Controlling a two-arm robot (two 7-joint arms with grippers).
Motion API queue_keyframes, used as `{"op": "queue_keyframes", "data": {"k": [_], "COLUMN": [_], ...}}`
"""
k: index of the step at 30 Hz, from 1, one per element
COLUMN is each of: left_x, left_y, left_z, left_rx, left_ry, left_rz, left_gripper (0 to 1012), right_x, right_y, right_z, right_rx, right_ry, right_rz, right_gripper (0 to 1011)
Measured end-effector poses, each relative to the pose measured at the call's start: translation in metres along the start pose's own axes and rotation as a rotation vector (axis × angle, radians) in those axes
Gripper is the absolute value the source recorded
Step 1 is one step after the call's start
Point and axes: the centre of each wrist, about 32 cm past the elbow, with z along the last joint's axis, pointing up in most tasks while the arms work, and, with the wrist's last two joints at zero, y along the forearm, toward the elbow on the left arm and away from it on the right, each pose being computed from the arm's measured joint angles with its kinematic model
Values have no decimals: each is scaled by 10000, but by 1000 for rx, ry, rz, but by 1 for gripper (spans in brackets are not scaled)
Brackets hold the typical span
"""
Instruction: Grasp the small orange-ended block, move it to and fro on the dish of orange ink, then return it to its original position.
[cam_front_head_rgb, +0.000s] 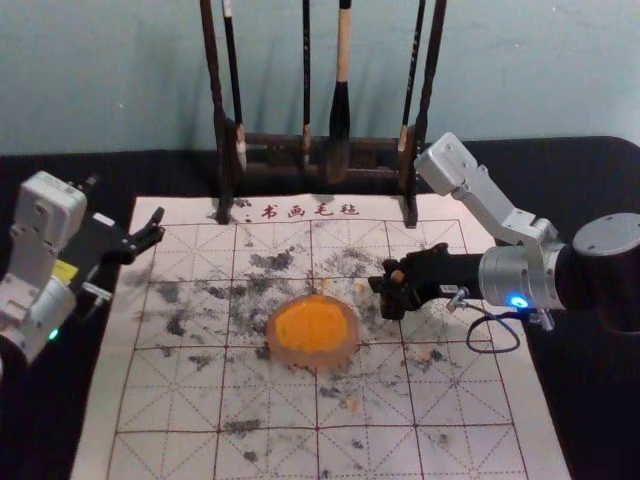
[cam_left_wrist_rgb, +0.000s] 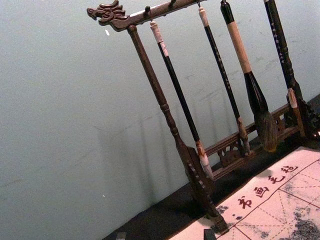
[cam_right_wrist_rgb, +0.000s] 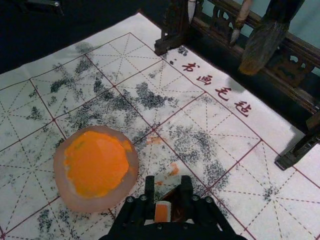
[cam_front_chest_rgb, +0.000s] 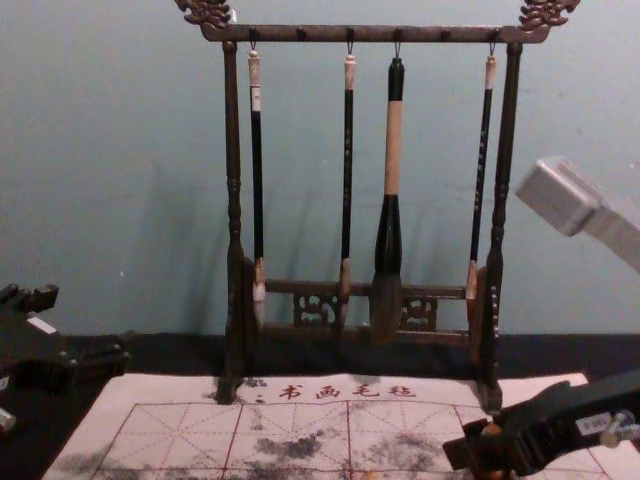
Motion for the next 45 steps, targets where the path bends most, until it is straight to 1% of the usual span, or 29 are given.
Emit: {"op": "queue_keyframes", "data": {"k": [2,4,5,7,8,9,11,12,13,14,15,16,19,20,21,22,24,26,29,33,34,36,37,39,40,42,43,44,45], "left_x": [0,0,0,0,0,0,0,0,0,0,0,0,0,0,0,0,0,0,0,0,0,0,0,0,0,0,0,0,0], "left_y": [0,0,0,0,0,0,0,0,0,0,0,0,0,0,0,0,0,0,0,0,0,0,0,0,0,0,0,0,0], "left_z": [0,0,0,0,0,0,0,0,0,0,0,0,0,0,0,0,0,0,0,0,0,0,0,0,0,0,0,0,0], "left_rx": [0,0,0,0,0,0,0,0,0,0,0,0,0,0,0,0,0,0,0,0,0,0,0,0,0,0,0,0,0], "left_ry": [0,0,0,0,0,0,0,0,0,0,0,0,0,0,0,0,0,0,0,0,0,0,0,0,0,0,0,0,0], "left_rz": [0,0,0,0,0,0,0,0,0,0,0,0,0,0,0,0,0,0,0,0,0,0,0,0,0,0,0,0,0], "left_gripper": [1001,1001,1001,1001,1001,1001,1001,1001,1001,1001,1001,1001,1001,1001,1002,1001,1001,1001,1001,1001,1001,1001,1001,1001,1001,1001,1001,1001,1001], "right_x": [0,1,1,1,1,2,2,2,2,2,2,2,2,2,2,2,2,2,-4,-22,-28,-36,-47,-59,-75,-95,-119,-119,-152], "right_y": [0,0,0,0,1,0,1,1,1,1,1,1,1,1,1,1,1,1,-15,-91,-138,-190,-248,-310,-367,-410,-440,-440,-453], "right_z": [0,0,0,0,-1,-1,-2,-2,-2,-2,-2,-2,-2,-2,-2,-2,-2,-2,5,39,47,52,53,35,0,-49,-118,-118,-216], "right_rx": [0,0,0,0,0,0,0,0,0,0,0,0,1,1,1,1,1,1,17,74,107,143,183,222,259,288,318,318,348], "right_ry": [0,0,1,1,1,1,1,1,1,1,1,1,2,2,1,1,1,2,-3,-18,-25,-31,-38,-43,-49,-57,-74,-74,-94], "right_rz": [0,0,0,0,0,0,0,0,0,0,0,0,0,0,0,0,0,0,-2,-26,-46,-67,-92,-120,-152,-191,-239,-239,-288], "right_gripper": [354,394,451,494,553,565,651,651,693,706,750,760,877,889,926,934,998,1002,1002,1002,1002,1002,1002,1002,1002,1002,1002,1002,1002]}}
